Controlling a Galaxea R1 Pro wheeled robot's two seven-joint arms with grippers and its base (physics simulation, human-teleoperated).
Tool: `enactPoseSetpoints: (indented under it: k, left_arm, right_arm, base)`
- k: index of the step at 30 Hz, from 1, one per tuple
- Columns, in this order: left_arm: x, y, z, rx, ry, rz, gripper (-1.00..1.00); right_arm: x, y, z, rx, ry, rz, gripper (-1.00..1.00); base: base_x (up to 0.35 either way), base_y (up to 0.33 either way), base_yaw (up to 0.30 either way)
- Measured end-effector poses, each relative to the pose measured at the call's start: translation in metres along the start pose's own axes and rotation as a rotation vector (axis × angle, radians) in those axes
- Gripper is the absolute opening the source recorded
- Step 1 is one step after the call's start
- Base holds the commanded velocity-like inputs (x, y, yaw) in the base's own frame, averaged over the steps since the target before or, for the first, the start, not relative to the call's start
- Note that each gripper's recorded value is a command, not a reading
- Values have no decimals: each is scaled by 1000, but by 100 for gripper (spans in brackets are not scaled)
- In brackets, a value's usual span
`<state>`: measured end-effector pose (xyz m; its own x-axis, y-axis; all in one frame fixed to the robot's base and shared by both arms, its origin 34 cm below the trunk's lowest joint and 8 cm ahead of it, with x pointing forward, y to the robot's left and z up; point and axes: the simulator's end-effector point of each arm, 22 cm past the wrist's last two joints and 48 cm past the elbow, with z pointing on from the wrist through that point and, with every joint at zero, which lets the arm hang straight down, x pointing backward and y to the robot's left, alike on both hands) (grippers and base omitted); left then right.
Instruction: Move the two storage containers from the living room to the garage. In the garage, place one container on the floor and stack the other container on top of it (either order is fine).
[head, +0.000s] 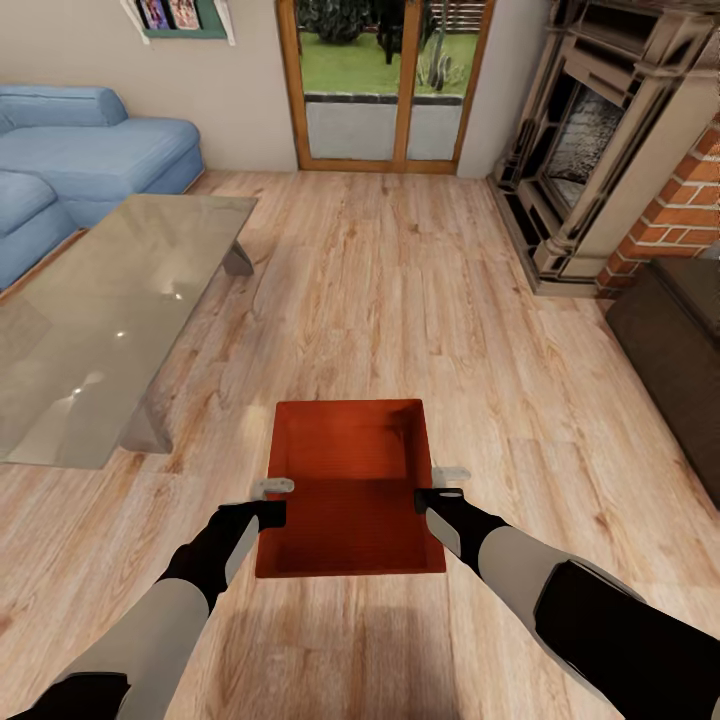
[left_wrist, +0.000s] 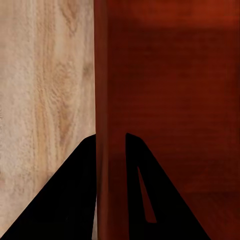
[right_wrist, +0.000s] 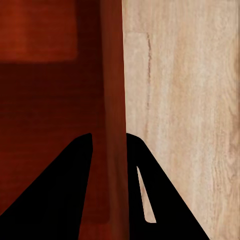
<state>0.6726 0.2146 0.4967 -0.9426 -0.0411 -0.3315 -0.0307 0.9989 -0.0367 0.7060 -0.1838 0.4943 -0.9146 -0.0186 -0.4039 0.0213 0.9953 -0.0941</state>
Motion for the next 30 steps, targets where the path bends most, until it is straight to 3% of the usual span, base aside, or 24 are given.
enactPoseSetpoints:
  k: [30]
  left_arm:
    - [-36,-3,-61,2,-44,0,-100]
  right_arm:
    - [-42,-7,-59,1,-44,3,-100]
  base:
    - [0,0,0]
